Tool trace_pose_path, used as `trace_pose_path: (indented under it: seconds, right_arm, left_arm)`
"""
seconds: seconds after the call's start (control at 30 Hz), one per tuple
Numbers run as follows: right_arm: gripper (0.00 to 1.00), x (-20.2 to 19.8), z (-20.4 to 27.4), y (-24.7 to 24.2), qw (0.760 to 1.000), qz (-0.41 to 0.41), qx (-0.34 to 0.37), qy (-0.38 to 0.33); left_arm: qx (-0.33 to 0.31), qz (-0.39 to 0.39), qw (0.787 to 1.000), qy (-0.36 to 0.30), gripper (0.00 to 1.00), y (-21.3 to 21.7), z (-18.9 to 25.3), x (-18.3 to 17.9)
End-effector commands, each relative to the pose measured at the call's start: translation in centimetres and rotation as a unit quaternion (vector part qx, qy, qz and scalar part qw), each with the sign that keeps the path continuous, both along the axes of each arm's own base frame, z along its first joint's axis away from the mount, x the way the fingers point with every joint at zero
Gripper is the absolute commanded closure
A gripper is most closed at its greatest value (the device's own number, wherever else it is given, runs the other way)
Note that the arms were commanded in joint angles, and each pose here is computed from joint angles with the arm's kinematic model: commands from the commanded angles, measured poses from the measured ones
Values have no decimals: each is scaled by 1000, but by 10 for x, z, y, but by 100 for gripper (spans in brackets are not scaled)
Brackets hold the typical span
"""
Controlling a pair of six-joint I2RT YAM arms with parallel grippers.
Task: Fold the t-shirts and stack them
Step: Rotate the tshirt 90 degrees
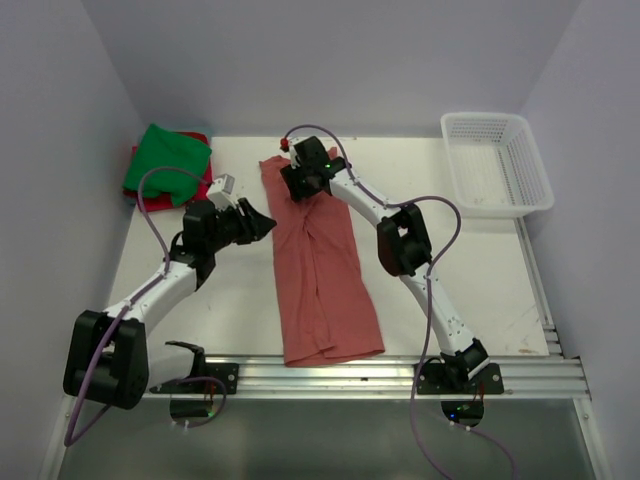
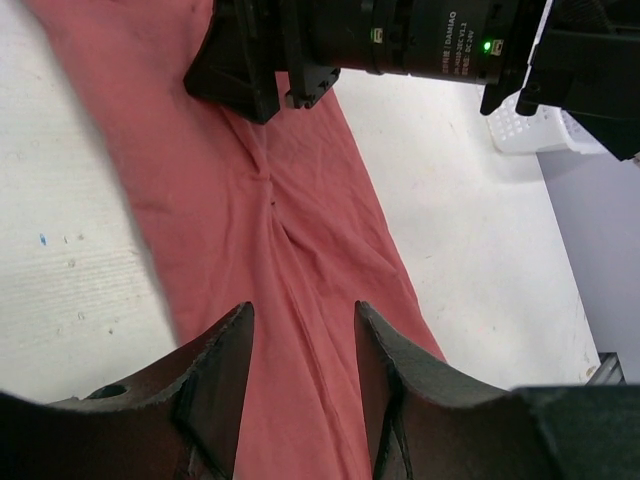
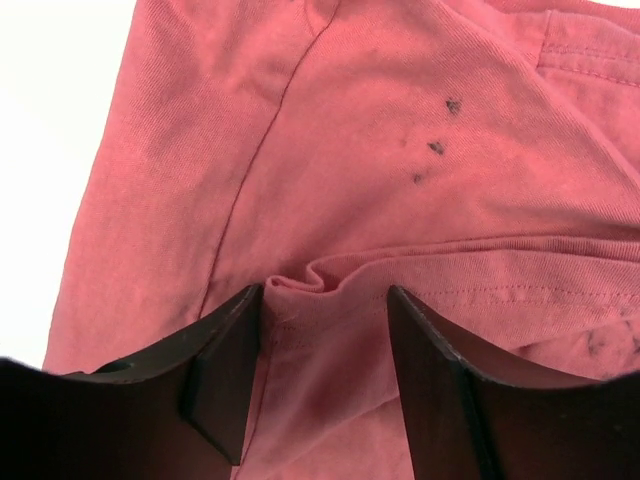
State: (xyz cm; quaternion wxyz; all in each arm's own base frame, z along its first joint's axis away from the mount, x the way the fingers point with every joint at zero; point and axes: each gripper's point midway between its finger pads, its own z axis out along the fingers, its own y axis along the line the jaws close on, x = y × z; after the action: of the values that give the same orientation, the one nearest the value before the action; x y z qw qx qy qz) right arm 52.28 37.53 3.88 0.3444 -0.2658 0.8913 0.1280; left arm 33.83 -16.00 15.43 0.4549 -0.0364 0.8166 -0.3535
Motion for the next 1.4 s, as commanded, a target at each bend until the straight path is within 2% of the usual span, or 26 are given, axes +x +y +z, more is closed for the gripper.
trace_pose_path:
  seconds: [0.0, 0.1, 0.13, 0.17, 0.27, 0.53, 0.6, 0.63, 0.8, 1.0, 1.17, 1.27, 1.37]
  right_arm:
    - [44, 14, 43, 6, 998, 4, 28, -52]
    - [51, 15, 49, 5, 998, -4, 28, -57]
    - [54, 17, 49, 1, 998, -14, 23, -61]
    - [61, 17, 46, -3, 998, -25, 17, -59]
    - [68, 14, 40, -7, 998, -31, 10, -55]
    - [72, 6, 53, -26, 996, -63, 0, -67]
    - [74, 8, 71, -33, 992, -85, 8, -88]
    - [76, 4, 63, -38, 992, -93, 0, -83]
    - [77, 0, 77, -58, 983, -145, -9, -112]
    - [68, -10, 68, -75, 977, -187, -31, -98]
    - [68, -26, 63, -81, 974, -210, -39, -75]
    - [71, -37, 63, -86, 971, -227, -38, -66]
    - [80, -49, 62, -89, 968, -240, -39, -64]
  left_arm:
    - [14, -8, 1000, -5, 52, -1, -8, -2]
    - [15, -11, 1000, 2, 52, -2, -13, -3]
    - [15, -11, 1000, 3, 53, -2, -14, -4]
    - [16, -12, 1000, 4, 52, -2, -15, -4]
    - [16, -11, 1000, 4, 53, -2, -16, -5]
    - [19, -15, 1000, 12, 54, -2, -24, -7]
    - [18, -16, 1000, 15, 54, -3, -27, -8]
    - [18, -16, 1000, 16, 54, -3, -28, -7]
    - [19, -19, 999, 24, 55, -4, -36, -8]
    - [19, -22, 999, 29, 56, -6, -39, -9]
    - [21, -21, 999, 28, 56, -6, -39, -8]
    - [24, -18, 999, 30, 56, -5, -40, -8]
    - [25, -17, 999, 33, 56, -4, -42, -8]
